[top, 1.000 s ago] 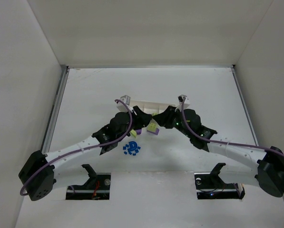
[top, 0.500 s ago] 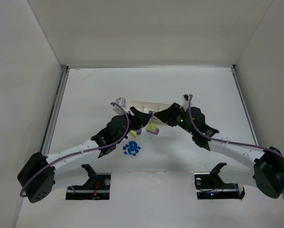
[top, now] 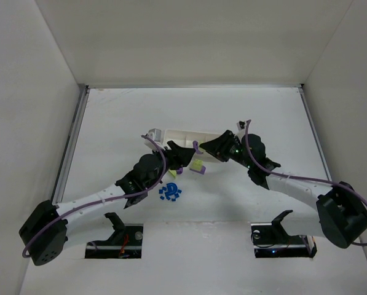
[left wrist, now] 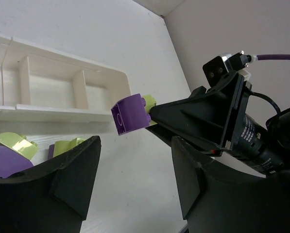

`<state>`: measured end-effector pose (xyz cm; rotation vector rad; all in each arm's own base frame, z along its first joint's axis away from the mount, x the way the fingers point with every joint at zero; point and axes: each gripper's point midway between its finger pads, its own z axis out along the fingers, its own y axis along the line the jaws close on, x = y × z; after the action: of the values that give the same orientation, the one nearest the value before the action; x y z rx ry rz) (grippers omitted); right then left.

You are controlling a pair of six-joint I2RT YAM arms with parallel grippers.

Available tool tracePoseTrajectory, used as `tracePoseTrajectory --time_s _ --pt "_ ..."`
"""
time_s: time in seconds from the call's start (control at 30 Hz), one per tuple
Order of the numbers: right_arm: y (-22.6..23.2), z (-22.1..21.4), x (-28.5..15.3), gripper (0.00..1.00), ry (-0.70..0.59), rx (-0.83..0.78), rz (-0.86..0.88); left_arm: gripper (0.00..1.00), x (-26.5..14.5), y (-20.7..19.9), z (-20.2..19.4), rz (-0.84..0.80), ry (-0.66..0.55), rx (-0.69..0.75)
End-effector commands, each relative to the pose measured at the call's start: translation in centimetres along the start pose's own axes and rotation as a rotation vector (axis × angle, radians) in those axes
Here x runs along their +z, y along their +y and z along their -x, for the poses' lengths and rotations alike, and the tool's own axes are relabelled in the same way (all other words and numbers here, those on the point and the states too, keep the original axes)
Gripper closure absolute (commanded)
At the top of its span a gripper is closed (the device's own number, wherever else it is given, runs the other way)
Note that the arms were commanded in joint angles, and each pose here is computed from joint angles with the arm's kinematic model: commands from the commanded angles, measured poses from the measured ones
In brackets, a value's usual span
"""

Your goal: Sort the legos into containers by color

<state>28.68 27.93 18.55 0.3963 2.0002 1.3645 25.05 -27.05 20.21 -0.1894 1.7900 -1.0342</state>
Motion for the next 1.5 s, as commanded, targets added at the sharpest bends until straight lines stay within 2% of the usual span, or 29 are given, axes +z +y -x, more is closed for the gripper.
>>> tracePoseTrajectory --time_s 0.0,0.23,0.57,0.83,1.1,1.47 --pt "2.5 0.3 0.0 0.79 -0.033 -0.021 0.089 0.42 0.5 -1.7 0.8 -0.049 -0.024 0.000" --pt "3.4 -0.4 0.0 0.79 -0.020 -0.044 0.109 0.46 1.3 -1.4 0.9 -0.025 -0.032 -0.022" --pt "2.1 -1.1 0.3 0.79 -0.018 -0.052 0.077 0.52 1.5 -1.2 1.3 -0.012 -0.075 -0.079" --pt "0.3 -0.9 0.6 0.79 -0.050 -0.082 0.020 0.53 0.9 -2.0 1.9 -0.065 -0.114 -0.140" --pt "1.3 -0.7 0.2 0.79 -0.088 -0.167 0.036 0.55 2.1 0.0 0.3 0.064 -0.018 -0.143" --pt "1.6 -1.5 0.1 0.79 -0.074 -0.220 0.024 0.54 3.2 -0.5 -0.5 0.051 0.022 -0.142"
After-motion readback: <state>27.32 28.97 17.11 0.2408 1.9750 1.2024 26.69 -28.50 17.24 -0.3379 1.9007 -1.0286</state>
